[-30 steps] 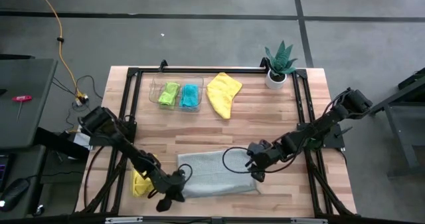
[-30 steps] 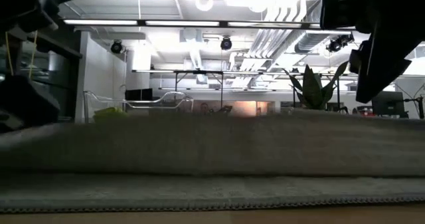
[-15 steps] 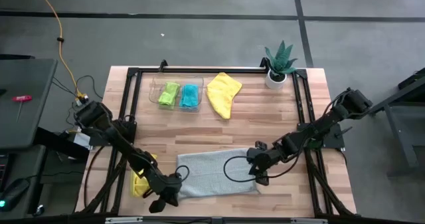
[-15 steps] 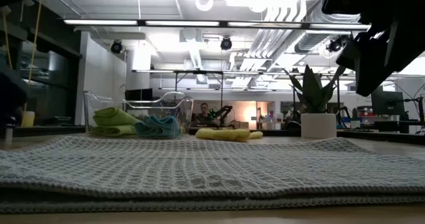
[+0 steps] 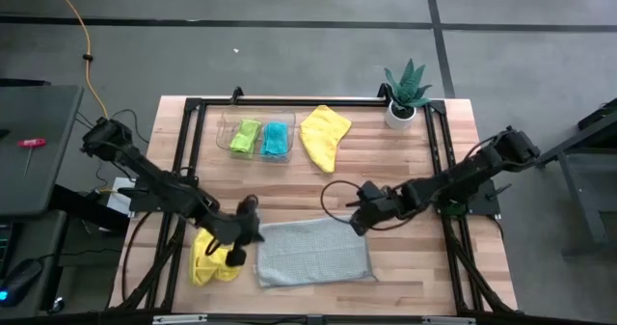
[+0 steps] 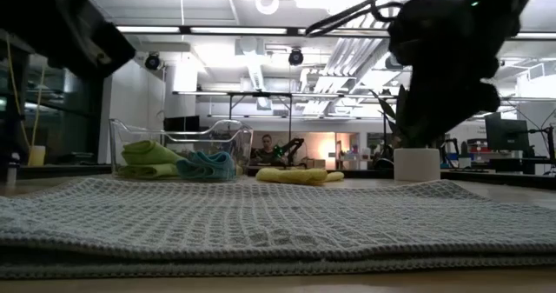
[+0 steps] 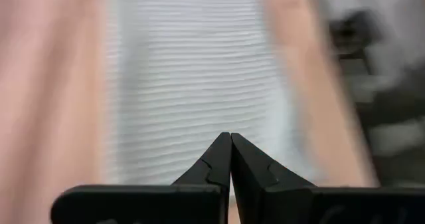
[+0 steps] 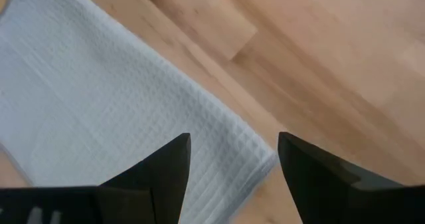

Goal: Fold microfiber towels
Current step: Fold the gray towel

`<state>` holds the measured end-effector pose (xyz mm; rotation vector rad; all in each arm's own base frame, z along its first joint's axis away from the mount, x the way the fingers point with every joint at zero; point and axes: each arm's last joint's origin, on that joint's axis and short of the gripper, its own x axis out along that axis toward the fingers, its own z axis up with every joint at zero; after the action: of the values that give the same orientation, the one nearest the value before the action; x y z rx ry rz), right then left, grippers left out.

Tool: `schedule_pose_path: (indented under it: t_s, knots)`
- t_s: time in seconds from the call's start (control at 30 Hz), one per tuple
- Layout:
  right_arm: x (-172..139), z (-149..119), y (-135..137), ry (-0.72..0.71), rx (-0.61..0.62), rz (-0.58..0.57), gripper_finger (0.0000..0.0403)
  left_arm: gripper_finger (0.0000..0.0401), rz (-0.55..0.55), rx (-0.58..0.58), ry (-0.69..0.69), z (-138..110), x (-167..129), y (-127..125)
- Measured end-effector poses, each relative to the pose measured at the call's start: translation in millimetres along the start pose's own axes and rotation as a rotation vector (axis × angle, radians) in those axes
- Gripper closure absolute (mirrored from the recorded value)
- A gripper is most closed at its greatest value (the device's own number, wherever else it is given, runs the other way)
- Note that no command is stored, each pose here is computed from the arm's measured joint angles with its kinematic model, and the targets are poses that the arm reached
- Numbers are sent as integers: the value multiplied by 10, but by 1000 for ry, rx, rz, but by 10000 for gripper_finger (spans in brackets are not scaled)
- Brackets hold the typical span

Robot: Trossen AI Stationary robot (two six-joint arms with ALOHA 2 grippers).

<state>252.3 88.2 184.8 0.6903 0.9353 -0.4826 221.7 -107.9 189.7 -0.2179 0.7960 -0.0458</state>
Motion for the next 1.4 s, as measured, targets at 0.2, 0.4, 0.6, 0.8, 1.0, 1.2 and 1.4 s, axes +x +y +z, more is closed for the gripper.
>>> schedule_pose_path:
  t_s: [0.2,0.4,0.6,0.8,1.0,1.2,1.4]
  knots:
    - [27,104,-47,-25,2,-16,183,399,162,-60,16,-54,40,151]
    - [35,136,-61,-38,16,-21,183,364,243,-189,82,-293,170,283]
    - [36,143,-62,-44,19,-23,183,300,248,-219,94,-356,217,331]
    - [36,144,-62,-47,19,-23,183,254,220,-130,131,-369,268,333]
    - [36,144,-62,-47,19,-23,183,247,253,-120,192,-445,433,396]
    - [36,143,-63,-46,19,-25,183,269,279,-125,201,-466,498,417]
    - [38,156,-86,-70,15,-54,183,371,380,-110,160,-422,501,542]
